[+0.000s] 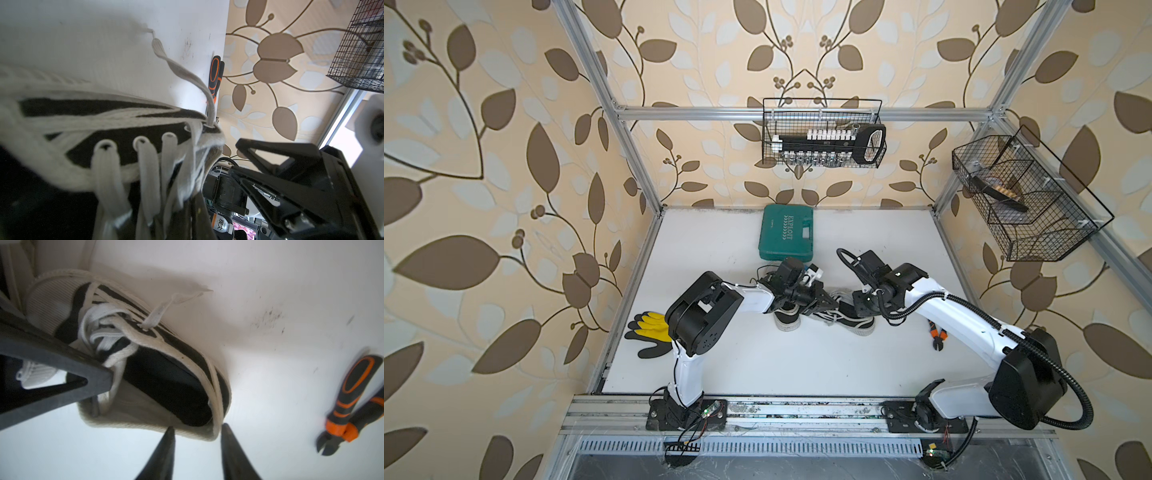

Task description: Insert the insole into the shoe

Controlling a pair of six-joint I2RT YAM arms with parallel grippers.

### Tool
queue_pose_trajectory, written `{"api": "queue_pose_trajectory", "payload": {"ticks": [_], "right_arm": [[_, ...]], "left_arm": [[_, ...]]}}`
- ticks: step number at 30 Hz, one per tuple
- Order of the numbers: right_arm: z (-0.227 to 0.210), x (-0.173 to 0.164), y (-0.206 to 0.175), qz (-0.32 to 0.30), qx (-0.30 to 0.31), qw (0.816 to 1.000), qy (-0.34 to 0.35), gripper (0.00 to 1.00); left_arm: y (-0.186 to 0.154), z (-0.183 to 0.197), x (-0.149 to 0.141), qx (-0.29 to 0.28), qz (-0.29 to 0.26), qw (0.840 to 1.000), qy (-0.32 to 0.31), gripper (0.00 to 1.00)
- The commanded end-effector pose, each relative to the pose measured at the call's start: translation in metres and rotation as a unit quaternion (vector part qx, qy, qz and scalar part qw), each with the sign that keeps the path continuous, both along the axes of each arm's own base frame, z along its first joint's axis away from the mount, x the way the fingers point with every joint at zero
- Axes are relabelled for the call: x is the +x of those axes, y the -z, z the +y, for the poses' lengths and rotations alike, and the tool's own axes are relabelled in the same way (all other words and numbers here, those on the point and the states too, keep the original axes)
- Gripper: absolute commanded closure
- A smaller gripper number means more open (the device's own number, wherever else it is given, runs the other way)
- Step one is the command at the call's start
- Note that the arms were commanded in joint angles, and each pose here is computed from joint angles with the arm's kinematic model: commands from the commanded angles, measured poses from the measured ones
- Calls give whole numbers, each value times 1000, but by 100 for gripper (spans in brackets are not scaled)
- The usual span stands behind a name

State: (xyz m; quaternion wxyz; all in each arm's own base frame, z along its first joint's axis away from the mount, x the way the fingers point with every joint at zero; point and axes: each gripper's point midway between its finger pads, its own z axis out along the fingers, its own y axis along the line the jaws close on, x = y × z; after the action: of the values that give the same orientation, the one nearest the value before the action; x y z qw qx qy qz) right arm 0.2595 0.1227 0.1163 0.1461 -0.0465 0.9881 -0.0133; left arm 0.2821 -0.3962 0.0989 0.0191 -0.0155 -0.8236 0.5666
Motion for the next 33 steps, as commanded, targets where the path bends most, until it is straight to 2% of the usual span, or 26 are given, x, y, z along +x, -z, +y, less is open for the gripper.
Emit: {"api": "queue_pose_trajectory", "payload": {"ticks": [1,3,5,10,12,14,22,24,28,30,33], "right_arm": [[9,-11,8,23,19,1000,-4,83],[18,-14,21,45,34,998,-8,90],[25,-19,37,72,45,996,-11,92],[15,-29,99,154,17,988,6,98],[14,-30,106,169,12,986,7,99],[16,-24,99,154,15,988,9,99],[11,-6,33,53,30,998,25,100],[14,-9,37,54,46,997,30,100],[26,-15,78,96,69,992,35,100],[26,-14,94,115,59,991,35,100],[26,-1,78,91,45,994,27,100]], "left_arm": [[-13,2,-7,-3,-17,1000,8,100],[-10,3,-8,0,-15,1000,7,100],[-7,4,-10,3,-13,1000,6,100],[3,9,-14,13,-5,1000,3,100],[5,11,-16,15,-1,1000,4,100],[7,13,-19,18,1,1000,5,100],[8,13,-19,24,2,1000,6,100],[6,13,-17,23,0,1000,6,100],[6,12,-17,25,1,1000,6,100],[6,12,-16,25,0,1000,6,100],[4,11,-16,24,0,1000,8,100]]}}
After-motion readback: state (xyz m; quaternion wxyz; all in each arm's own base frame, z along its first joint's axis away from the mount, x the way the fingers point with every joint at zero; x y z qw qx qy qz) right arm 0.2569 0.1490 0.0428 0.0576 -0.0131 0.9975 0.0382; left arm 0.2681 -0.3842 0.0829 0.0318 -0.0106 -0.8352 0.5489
